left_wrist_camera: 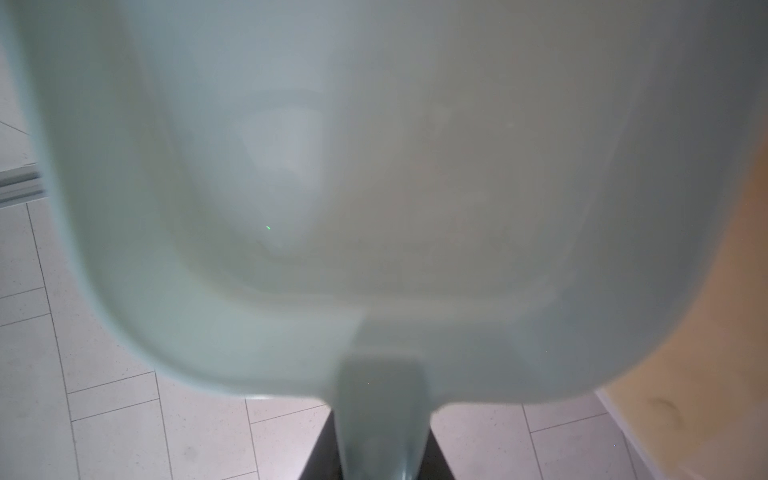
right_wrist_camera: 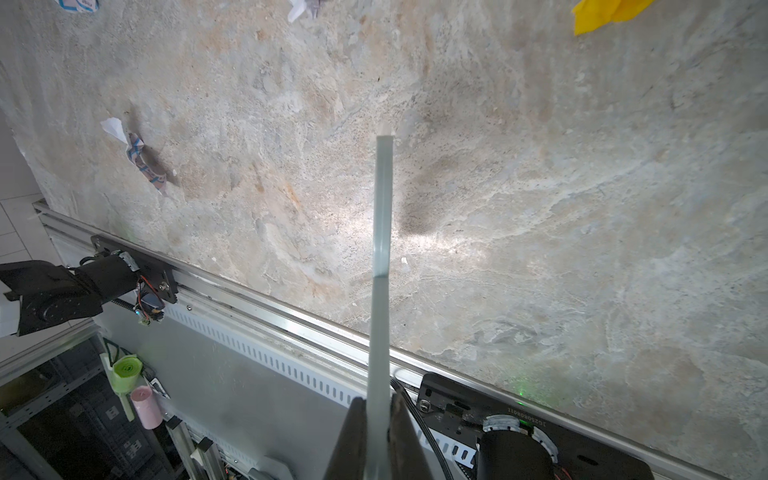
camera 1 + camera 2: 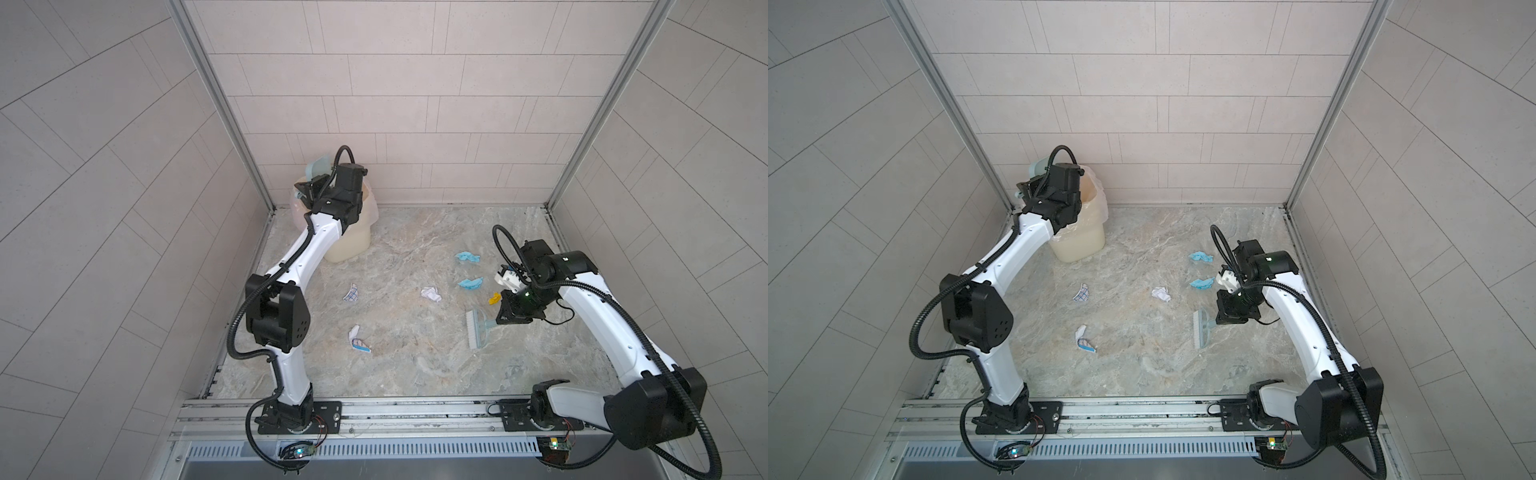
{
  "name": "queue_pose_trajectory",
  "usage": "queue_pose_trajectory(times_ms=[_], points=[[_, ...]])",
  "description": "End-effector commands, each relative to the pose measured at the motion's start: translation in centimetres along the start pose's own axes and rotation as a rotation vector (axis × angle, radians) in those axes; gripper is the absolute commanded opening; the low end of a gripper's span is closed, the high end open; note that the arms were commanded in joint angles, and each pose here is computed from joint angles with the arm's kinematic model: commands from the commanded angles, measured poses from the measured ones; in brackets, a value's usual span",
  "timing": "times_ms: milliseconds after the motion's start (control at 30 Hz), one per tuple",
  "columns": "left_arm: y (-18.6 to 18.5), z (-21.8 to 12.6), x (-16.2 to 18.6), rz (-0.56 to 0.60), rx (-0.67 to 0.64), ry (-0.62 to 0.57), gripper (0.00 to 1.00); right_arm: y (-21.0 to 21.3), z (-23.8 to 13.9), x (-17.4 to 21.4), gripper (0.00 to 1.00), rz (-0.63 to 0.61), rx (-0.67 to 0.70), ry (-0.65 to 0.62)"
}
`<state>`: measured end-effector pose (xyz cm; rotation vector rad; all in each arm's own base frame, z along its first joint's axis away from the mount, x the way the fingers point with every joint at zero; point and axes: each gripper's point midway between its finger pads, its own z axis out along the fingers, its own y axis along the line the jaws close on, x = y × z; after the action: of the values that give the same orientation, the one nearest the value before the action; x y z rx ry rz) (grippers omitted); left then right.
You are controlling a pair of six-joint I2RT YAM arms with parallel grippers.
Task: Sweep away the paper scraps from the table
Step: 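Bring the empty dustpan back down to the floor with the left gripper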
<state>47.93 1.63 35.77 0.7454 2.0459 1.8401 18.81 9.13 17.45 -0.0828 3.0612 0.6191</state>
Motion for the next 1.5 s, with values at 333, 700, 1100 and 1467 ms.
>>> queue_pose_trajectory(times_ms=[333,700,1100,1467], points=[[-4.2,-11.6,-0.1,-0.311,0.396,-0.27,0.0,-2.6,-4.6,-3.4,0.0,-0.032,0.244,-0.147],[-16.7,-22.7,-1.1,-0.23,0.834,-0.423,0.0,-6.8,-7.7,-8.3,0.0,-0.058,0.556,-0.275],[-28.0,-29.3,1.7,-0.103,1.149,-0.461,0.0,-10.3,-4.4,-10.5,0.0,-0.134,0.736,-0.055],[-32.8,-30.5,4.2,-0.013,1.206,-0.415,0.0,-9.1,-1.1,-10.5,0.0,-0.235,0.706,0.068]])
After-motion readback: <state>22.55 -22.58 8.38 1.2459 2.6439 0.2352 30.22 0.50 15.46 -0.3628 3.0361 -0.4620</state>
